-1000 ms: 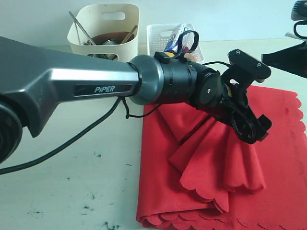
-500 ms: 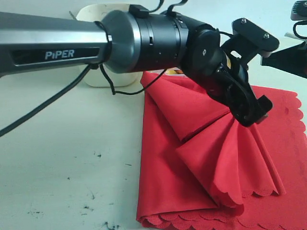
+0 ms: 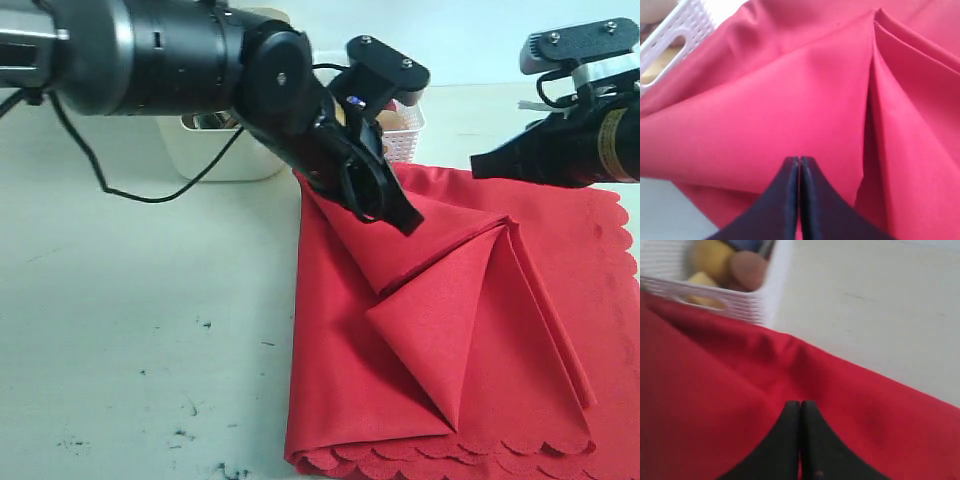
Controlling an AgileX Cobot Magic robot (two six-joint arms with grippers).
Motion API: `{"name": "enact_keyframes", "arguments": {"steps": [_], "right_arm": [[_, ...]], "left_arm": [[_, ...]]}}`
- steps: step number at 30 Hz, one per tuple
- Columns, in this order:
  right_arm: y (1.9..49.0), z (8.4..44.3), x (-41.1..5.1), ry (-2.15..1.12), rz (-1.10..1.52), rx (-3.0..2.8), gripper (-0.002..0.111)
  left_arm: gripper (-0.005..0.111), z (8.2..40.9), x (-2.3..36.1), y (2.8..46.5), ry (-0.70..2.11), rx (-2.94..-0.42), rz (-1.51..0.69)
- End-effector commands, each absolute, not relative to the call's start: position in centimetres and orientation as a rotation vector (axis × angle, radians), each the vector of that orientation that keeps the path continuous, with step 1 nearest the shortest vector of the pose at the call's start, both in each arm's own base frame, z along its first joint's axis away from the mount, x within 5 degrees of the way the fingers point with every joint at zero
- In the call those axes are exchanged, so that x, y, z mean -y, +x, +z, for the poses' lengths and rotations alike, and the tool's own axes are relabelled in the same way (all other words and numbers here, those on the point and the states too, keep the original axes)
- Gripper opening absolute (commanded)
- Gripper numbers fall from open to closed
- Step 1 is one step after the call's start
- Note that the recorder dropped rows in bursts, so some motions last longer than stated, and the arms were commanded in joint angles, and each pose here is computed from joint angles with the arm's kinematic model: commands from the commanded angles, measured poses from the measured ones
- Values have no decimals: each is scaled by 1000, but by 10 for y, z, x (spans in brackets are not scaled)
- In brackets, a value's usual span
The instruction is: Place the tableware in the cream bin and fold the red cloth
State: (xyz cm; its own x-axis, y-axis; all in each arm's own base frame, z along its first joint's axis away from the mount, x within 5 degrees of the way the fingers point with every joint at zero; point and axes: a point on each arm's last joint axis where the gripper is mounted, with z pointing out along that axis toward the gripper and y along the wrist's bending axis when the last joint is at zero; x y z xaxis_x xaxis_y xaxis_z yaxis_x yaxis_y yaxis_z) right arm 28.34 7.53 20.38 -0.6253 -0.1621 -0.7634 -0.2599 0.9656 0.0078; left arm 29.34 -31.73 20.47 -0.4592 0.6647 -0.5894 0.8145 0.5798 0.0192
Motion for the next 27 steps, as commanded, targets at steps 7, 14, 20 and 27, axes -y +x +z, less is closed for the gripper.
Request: {"name": "enact_keyframes", "arguments": {"steps": [7, 14, 20, 27], "right_arm": [[286, 186, -126, -567, 457, -2311, 18], [294, 166, -177, -753, 225, -2256, 71], [300, 139, -176, -798, 103, -2296, 81], [302, 118, -175, -816, 71, -2348, 79]], "left_arm": [[1, 214, 231, 256, 888, -2147, -373], [1, 197, 191, 240, 788, -2106, -324], [1, 179, 164, 241, 691, -2124, -268], [1, 178, 155, 246, 607, -2116, -259]]}}
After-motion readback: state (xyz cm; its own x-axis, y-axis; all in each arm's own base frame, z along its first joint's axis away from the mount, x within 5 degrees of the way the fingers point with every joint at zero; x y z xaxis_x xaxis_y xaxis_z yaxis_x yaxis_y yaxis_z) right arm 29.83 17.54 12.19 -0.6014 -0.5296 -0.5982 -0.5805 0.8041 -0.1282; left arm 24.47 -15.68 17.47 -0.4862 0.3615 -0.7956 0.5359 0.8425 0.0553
